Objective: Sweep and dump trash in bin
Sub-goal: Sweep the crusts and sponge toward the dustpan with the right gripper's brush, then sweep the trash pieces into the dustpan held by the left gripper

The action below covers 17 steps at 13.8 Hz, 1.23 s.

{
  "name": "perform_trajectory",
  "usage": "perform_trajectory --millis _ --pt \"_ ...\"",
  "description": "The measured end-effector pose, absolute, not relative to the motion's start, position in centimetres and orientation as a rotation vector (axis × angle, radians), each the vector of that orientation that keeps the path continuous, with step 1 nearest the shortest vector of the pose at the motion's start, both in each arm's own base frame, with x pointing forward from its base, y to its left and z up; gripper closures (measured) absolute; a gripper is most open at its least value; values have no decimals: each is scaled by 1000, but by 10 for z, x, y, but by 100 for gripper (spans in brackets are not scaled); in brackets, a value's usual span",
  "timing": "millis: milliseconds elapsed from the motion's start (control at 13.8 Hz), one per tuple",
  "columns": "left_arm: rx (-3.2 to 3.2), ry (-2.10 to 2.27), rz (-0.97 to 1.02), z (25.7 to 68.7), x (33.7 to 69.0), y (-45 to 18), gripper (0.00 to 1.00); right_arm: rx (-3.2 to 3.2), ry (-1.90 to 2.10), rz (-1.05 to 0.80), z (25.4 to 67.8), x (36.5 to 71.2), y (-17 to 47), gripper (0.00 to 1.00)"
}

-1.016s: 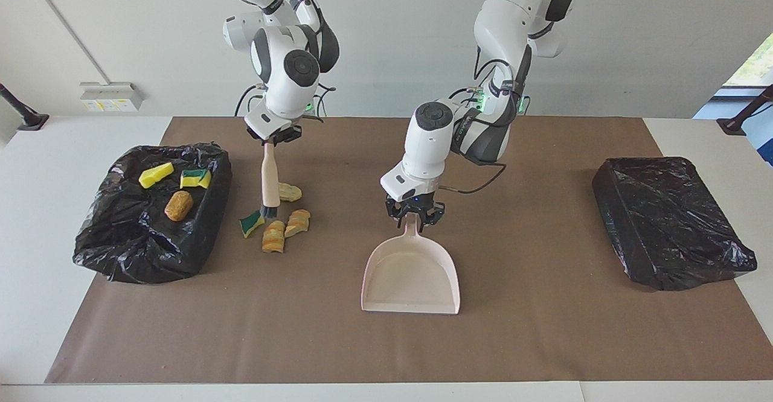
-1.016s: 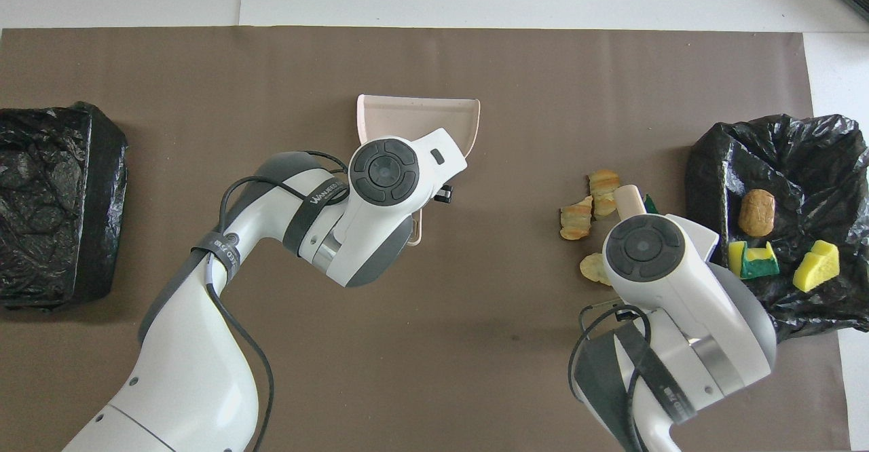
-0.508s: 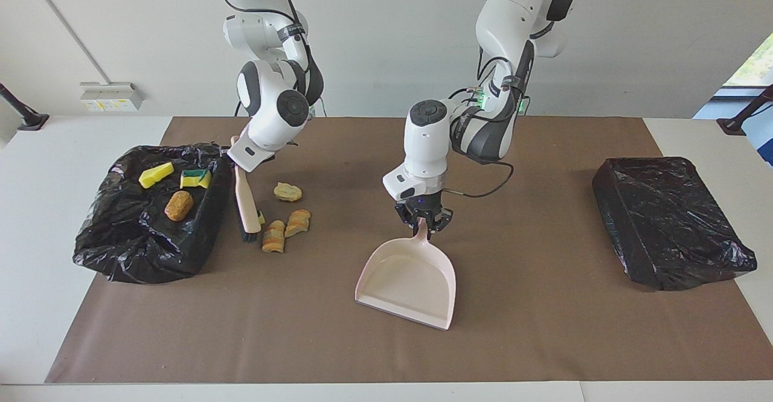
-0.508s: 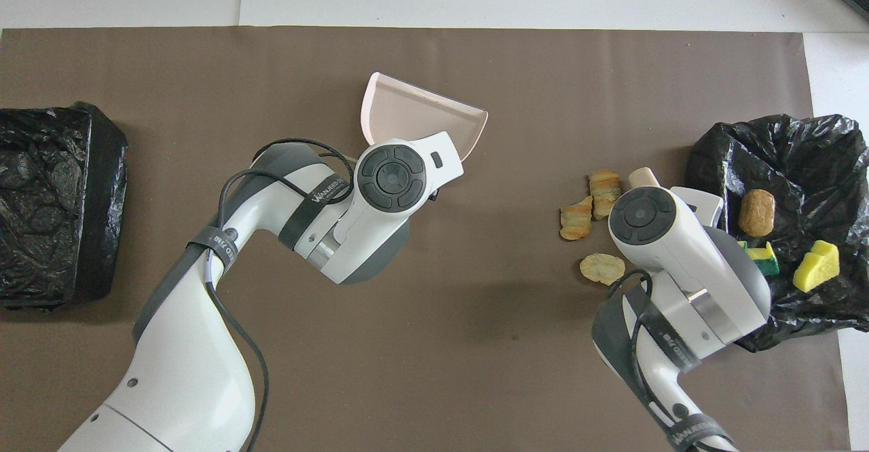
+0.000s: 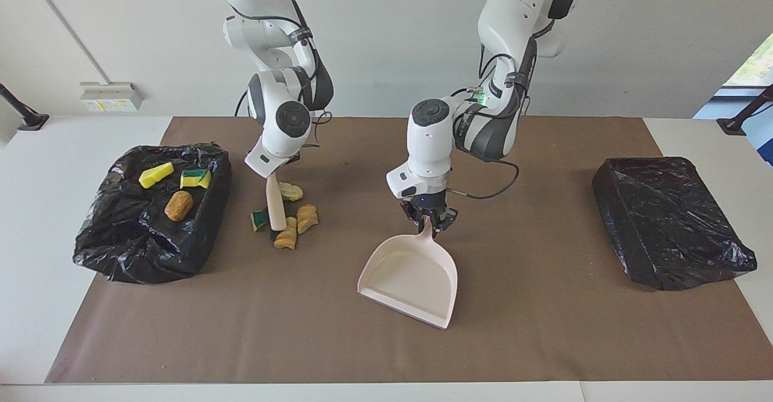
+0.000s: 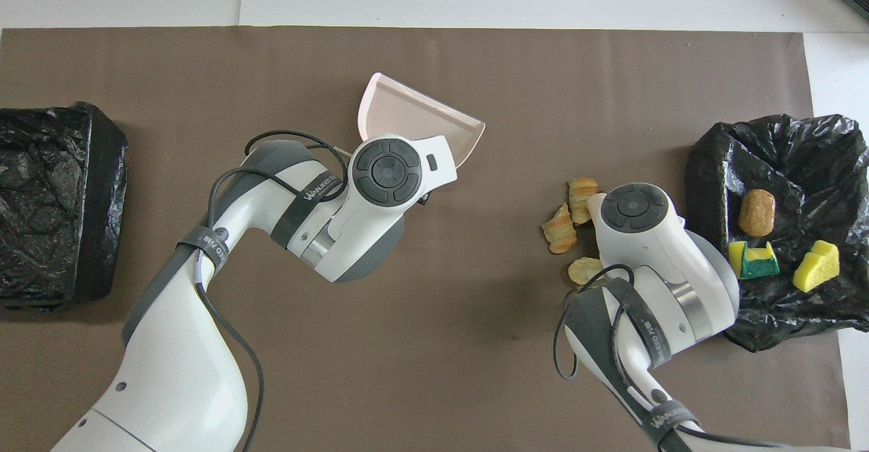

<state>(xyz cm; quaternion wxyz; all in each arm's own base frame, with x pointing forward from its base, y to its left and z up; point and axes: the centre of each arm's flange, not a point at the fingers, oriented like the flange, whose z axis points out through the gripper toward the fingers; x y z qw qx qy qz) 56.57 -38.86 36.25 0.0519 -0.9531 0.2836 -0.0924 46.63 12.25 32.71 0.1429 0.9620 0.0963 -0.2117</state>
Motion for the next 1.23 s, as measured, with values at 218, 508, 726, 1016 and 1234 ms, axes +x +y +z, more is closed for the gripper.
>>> perform_trajectory --millis 218,508,726,1016,1234 --pt "-2771 1135 -226 372 568 -377 68 2889 269 -662 331 458 160 74" --pt "-2599 1468 -111 389 573 -348 68 2935 220 -654 391 481 153 74" --pt "-2473 1691 -10 396 579 -322 68 2922 175 -643 445 491 75 74" --pt "-2259 1977 74 391 578 -309 68 2817 194 -612 401 469 51 74" --pt "-2181 2069 93 379 563 -305 68 2792 105 -651 364 457 77 74"
